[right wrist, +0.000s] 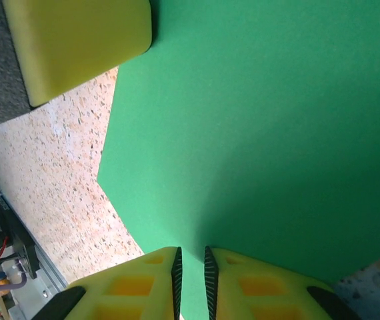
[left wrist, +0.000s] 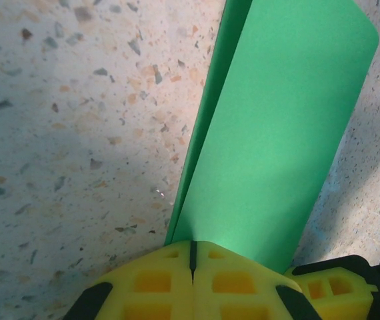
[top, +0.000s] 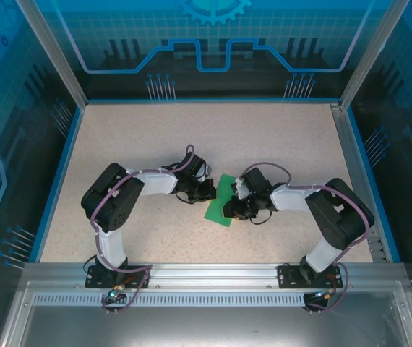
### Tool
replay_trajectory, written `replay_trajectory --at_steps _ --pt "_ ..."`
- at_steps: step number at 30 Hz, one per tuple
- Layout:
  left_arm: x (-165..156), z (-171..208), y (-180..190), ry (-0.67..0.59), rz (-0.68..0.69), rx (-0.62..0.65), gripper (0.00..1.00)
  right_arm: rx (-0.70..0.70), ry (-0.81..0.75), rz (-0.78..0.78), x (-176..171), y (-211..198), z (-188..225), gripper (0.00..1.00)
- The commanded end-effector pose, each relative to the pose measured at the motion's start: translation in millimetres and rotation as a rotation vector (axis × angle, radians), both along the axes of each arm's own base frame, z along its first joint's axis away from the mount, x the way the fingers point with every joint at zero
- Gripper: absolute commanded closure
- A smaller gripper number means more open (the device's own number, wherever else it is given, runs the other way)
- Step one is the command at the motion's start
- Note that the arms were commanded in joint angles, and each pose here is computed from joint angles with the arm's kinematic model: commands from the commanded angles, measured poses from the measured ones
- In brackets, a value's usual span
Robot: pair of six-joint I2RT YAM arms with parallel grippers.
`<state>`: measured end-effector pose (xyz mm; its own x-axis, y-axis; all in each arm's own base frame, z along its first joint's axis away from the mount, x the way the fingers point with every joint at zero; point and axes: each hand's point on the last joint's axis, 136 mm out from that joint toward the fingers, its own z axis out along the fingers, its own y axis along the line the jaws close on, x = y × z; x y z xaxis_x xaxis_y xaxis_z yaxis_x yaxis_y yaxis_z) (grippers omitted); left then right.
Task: Fold a paper plane with a square sheet of paper (pick it up from the middle)
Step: Fold the square sheet of paper in half at the center of the table.
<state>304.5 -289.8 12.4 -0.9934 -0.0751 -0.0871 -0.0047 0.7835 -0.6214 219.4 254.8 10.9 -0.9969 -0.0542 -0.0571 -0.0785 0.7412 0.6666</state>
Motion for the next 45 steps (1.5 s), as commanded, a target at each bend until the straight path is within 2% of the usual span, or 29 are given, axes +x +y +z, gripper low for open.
replay_trajectory --at_steps 1,5,16,21,25,28,31,38,41,45 --pt "-35 -39 25 0.133 0.000 0.130 1.00 -0.075 0.092 -0.013 -23 -13 -36 0.80" --pt "-37 -38 28 0.132 0.002 0.140 1.00 -0.072 0.104 -0.022 -25 -13 -40 0.80" --pt "-34 -38 26 0.133 0.003 0.140 1.00 -0.030 -0.016 -0.018 -13 -9 6 0.80" --pt "-32 -36 23 0.131 0.000 0.137 1.00 0.036 0.023 0.015 -26 4 2 0.79" --pt "-31 -34 22 0.131 -0.001 0.135 1.00 -0.010 0.021 0.087 -40 16 -6 0.79" --pt "-30 -34 23 0.129 -0.002 0.137 1.00 -0.111 0.046 0.057 -42 2 -20 0.80" --pt "-30 -33 22 0.128 -0.006 0.139 1.00 -0.118 0.018 0.033 -38 0 -10 0.79" --pt "-32 -32 23 0.128 -0.006 0.138 1.00 0.036 -0.069 0.052 -36 24 39 0.77" --pt "-32 -32 24 0.130 -0.006 0.139 1.00 0.049 -0.049 0.072 -43 34 33 0.77" --pt "-33 -31 24 0.127 -0.008 0.139 1.00 -0.052 0.002 0.054 -48 23 -2 0.78"
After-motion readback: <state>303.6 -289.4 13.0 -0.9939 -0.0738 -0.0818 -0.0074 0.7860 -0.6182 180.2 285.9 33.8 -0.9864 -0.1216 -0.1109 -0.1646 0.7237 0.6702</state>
